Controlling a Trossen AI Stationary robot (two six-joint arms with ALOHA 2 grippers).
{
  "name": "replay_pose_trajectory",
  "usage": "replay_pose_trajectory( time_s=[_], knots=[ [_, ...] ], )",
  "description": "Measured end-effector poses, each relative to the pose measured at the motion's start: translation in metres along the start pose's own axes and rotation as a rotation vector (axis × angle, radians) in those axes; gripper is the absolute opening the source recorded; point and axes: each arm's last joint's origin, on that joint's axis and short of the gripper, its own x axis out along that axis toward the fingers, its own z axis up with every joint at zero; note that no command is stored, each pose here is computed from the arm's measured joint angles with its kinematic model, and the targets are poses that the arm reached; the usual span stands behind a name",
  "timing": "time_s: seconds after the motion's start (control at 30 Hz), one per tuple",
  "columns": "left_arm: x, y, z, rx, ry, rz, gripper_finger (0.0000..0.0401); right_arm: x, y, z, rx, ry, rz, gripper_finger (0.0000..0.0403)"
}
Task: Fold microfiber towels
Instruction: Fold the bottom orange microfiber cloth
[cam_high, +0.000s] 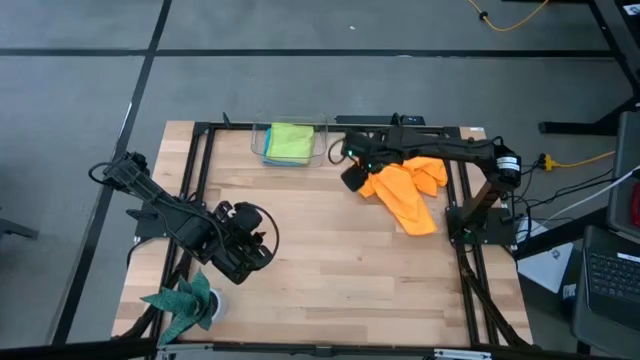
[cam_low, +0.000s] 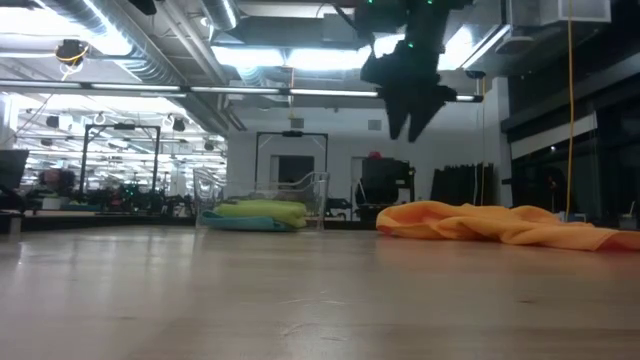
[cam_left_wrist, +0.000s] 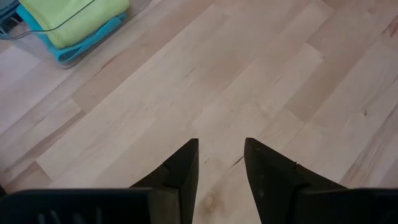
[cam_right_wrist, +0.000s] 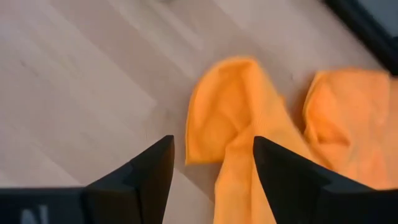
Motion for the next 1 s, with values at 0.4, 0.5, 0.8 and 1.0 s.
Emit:
replay_pose_trajectory(
  time_s=[0.4, 0.5, 0.8, 1.0],
  knots=[
    [0.000, 0.000, 0.000, 0.004, -0.006, 0.002, 0.0121, 0.077, 0.023, -0.059, -0.026, 0.001, 0.019, 0.0222],
    [0.000, 0.000, 0.000, 0.004, -0.007, 0.001, 0.0121, 0.091, 0.018, -0.069, -0.010, -0.016, -0.012, 0.0222],
    [0.000, 0.000, 0.000, 0.006, -0.007, 0.002, 0.0121, 0.119, 0.013, -0.084, -0.005, -0.161, 0.005, 0.0222],
    [0.000, 0.000, 0.000, 0.007, -0.007, 0.002, 0.0121, 0.128, 0.005, -0.097, 0.033, -0.111, -0.016, 0.0217]
  ],
)
